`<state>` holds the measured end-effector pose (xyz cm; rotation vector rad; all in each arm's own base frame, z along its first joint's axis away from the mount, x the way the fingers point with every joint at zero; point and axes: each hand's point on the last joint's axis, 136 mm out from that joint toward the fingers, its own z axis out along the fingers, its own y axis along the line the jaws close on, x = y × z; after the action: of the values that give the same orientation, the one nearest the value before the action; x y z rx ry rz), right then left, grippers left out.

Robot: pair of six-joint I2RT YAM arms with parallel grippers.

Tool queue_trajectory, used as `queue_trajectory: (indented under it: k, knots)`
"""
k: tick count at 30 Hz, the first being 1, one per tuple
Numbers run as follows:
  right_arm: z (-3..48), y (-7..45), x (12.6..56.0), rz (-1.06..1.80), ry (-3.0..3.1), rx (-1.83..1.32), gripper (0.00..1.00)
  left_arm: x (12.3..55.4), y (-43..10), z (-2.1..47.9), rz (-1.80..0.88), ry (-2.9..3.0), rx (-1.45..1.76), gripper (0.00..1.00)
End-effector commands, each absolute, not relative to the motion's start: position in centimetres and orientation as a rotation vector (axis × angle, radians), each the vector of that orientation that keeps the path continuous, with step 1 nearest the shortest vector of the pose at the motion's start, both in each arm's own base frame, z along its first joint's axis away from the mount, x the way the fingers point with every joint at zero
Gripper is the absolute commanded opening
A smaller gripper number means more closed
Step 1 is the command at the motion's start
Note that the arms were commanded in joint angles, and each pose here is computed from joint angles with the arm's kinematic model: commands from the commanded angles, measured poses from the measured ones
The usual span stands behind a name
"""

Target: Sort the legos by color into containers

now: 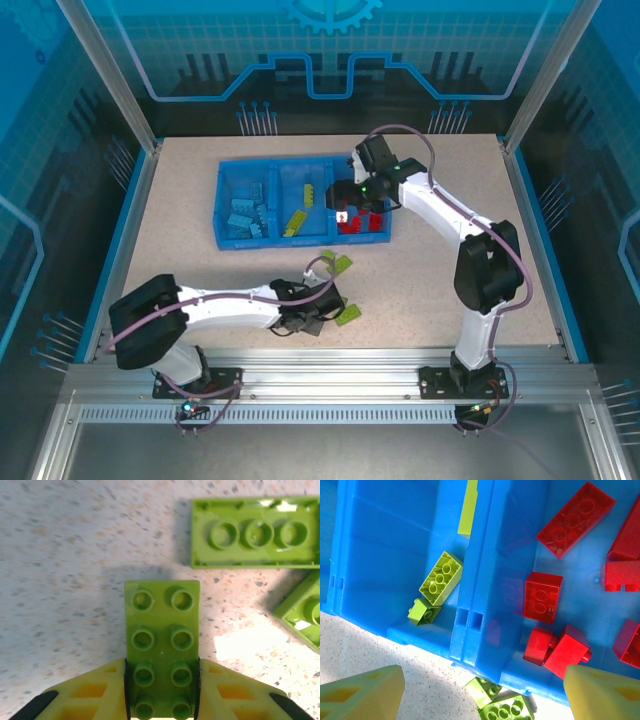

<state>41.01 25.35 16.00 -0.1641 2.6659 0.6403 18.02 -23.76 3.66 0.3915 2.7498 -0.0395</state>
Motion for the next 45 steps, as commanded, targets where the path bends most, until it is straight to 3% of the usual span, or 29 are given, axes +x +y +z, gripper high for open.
queue_trajectory:
  k: [1, 15, 25, 32, 45]
  knots:
    - [17.5, 24.6, 40.6, 0.651, 2.629, -0.161, 0.84, 19.9, -21.7, 6.7, 0.021, 2.68, 0.338, 0.33]
    - [16.5, 22.3, 35.7, 0.542, 2.569, -0.299, 0.89, 32.9, -20.8, 16.0, -0.143, 2.437, 0.237, 0.34]
    - [10.1, 22.3, 26.7, 0.399, 2.64, -0.542, 0.97, 42.6, -21.4, 15.4, -0.299, 2.467, 0.118, 0.33]
    - [6.1, 23.6, 21.0, 0.365, 2.703, -0.608, 0.99, 46.0, -21.9, 14.4, -0.322, 2.473, 0.07, 0.34]
    - [3.0, 26.0, 17.8, 0.125, 2.789, -0.759, 1.0, 45.7, -22.1, 15.1, -0.387, 2.481, -0.003, 0.68]
